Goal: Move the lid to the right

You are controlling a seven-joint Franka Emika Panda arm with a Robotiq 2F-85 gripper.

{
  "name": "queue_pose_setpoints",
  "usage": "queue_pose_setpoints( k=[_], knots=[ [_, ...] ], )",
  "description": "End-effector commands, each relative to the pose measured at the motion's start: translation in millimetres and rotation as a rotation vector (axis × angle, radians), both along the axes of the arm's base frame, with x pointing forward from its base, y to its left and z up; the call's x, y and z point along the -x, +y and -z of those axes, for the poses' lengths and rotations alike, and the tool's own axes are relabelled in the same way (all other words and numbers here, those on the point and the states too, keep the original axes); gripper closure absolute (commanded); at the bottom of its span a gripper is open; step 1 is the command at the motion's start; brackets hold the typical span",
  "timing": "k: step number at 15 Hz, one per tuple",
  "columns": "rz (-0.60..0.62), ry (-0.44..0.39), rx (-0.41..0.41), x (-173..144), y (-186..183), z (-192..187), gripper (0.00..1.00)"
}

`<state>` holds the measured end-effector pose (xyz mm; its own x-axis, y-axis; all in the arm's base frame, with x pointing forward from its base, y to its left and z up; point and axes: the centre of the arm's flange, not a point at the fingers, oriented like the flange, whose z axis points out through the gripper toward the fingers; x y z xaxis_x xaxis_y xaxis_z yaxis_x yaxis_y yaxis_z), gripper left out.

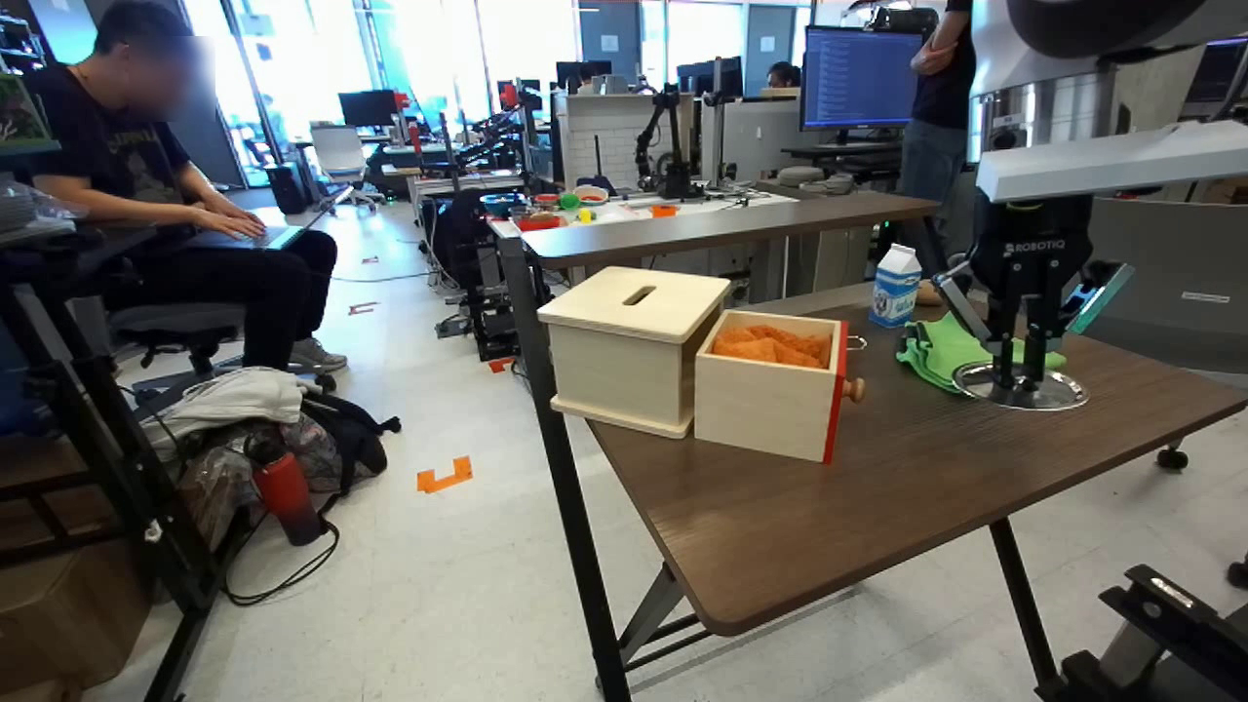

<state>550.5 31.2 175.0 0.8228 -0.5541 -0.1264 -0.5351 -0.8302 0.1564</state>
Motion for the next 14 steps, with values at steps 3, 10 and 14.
queue_pose_setpoints(
  k=[3,10,14],
  knots=[
    [0.214,-0.011,0.041,6.1,-2.2,6.8,0.95],
    [0.416,-0.07,0.095,-1.5,-0.9,27.6,0.95],
    [0.505,-0.071,0.128,-1.7,-1.6,44.2,0.95]
  ],
)
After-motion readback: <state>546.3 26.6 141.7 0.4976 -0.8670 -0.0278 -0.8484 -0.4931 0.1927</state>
